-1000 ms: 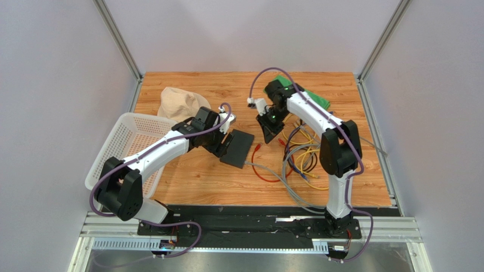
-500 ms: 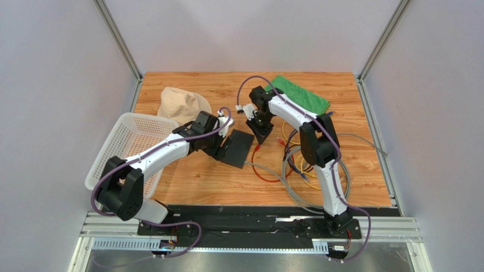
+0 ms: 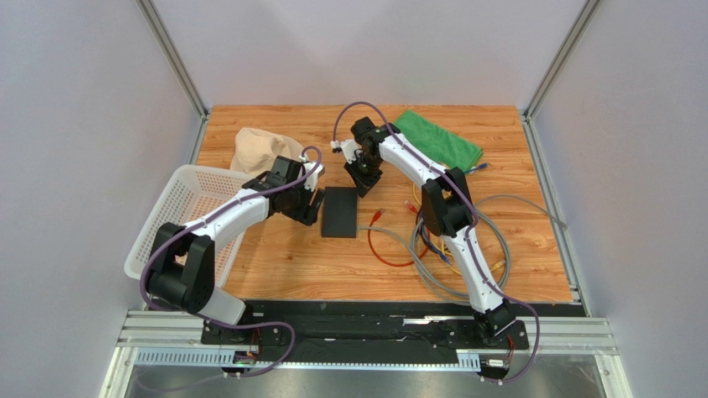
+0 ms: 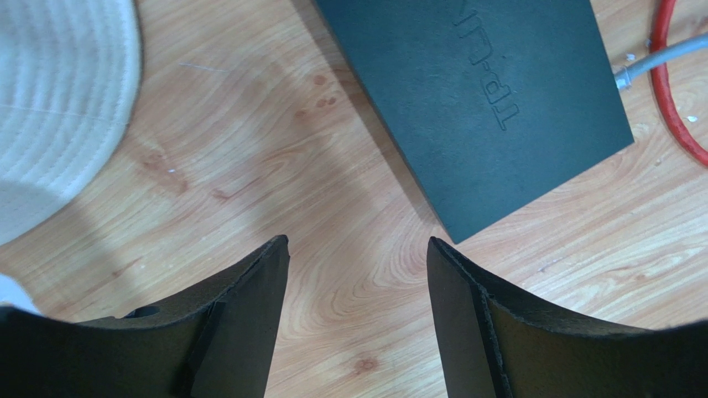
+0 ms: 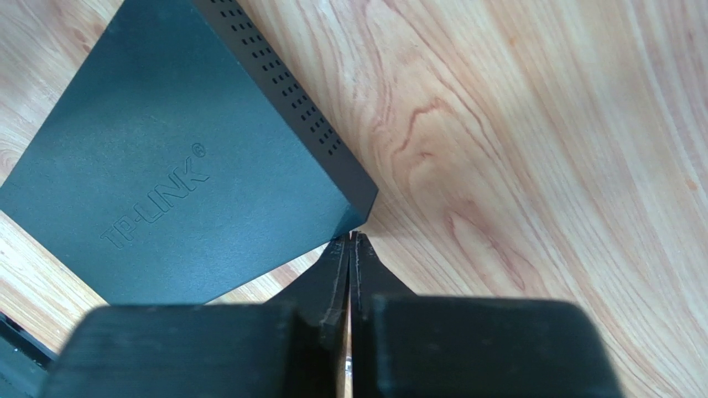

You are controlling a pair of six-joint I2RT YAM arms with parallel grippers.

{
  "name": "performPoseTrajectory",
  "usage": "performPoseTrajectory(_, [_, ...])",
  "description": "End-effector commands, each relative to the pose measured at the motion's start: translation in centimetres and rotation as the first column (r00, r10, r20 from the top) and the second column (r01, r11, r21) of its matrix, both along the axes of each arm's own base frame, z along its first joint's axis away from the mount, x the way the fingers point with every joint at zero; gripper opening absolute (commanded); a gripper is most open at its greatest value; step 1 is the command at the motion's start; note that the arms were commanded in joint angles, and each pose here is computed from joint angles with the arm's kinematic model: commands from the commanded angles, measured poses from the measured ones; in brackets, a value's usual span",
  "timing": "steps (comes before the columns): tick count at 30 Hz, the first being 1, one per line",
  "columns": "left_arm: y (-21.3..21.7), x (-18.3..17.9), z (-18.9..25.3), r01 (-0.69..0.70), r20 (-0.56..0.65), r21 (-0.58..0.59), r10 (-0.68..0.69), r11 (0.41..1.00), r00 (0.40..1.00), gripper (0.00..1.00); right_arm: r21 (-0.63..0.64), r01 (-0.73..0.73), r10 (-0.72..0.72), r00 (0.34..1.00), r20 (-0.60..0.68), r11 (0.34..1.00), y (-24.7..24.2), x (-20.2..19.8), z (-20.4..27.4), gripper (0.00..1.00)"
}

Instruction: Pull the plug from the switch port

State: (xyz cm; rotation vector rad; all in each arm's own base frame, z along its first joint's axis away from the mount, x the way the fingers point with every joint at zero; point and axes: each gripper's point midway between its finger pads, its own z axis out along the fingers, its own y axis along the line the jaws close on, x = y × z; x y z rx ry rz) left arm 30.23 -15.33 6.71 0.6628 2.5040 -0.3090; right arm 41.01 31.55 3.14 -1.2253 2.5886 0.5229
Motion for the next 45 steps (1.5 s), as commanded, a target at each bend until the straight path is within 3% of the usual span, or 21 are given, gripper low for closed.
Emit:
performPoseTrajectory(1, [-1.7,1.0,0.9,0.032,0.014,-0.068,-0.031,0.997,0.999,0.69,0.065,-0.001,-0.003,0.998,0.064,0.998,-0.2,0.8,3.8,0.13])
performPoseTrajectory(2, [-1.9,1.1,1.1,0.035,0.016,-0.075,-0.034,0.997,0.999,0.69,0.083,0.019,-0.023,0.998,0.059,0.996,-1.2,0.9,5.0,0.24])
performPoseTrajectory(3, [-2.1,1.2,1.1,0.046,0.016,-0.085,-0.044,0.995,0.999,0.69,0.096,0.027,-0.030,0.999,0.035,0.995,-1.8,0.6,5.1,0.48])
performPoseTrajectory(6, [-2.6,1.2,1.1,0.067,0.010,-0.100,-0.066,0.993,0.998,0.69,0.195,0.045,-0.043,0.999,-0.015,0.980,-3.0,-0.1,7.5,0.65])
performPoseTrajectory(7, [-2.6,1.2,0.9,0.068,0.001,-0.099,-0.068,0.993,0.998,0.69,0.273,0.033,-0.018,0.998,-0.055,0.961,-2.4,-0.8,8.5,0.67])
performPoseTrajectory(9, [-2.9,1.1,0.9,0.082,-0.007,-0.103,-0.083,0.991,0.997,0.69,0.376,0.037,0.010,0.993,-0.121,0.926,-2.2,-1.7,9.6,0.68])
performPoseTrajectory(15, [-3.5,1.4,-0.1,0.109,-0.049,-0.110,-0.114,0.988,0.992,0.67,0.498,0.037,0.153,0.930,-0.335,0.866,-1.3,-6.2,8.6,0.66])
performPoseTrajectory(16, [-3.6,1.4,-0.4,0.112,-0.062,-0.109,-0.119,0.988,0.991,0.63,0.519,0.042,0.172,0.918,-0.358,0.854,-1.0,-6.7,8.4,0.66])
performPoseTrajectory(20, [-4.2,1.6,-0.7,0.142,-0.087,-0.116,-0.152,0.983,0.985,0.53,0.514,0.055,0.190,0.891,-0.412,0.856,-0.7,-7.8,6.8,0.65])
performPoseTrajectory(34, [-3.4,0.7,-4.6,0.151,-0.191,-0.033,-0.154,0.988,0.969,0.50,0.431,0.141,0.155,0.798,-0.582,0.891,-2.0,-11.1,0.9,0.56])
performPoseTrajectory(45, [-3.6,0.6,-4.8,0.157,-0.188,-0.031,-0.160,0.987,0.969,0.50,0.389,0.201,0.057,0.827,-0.560,0.899,-1.3,-9.0,-1.4,0.55])
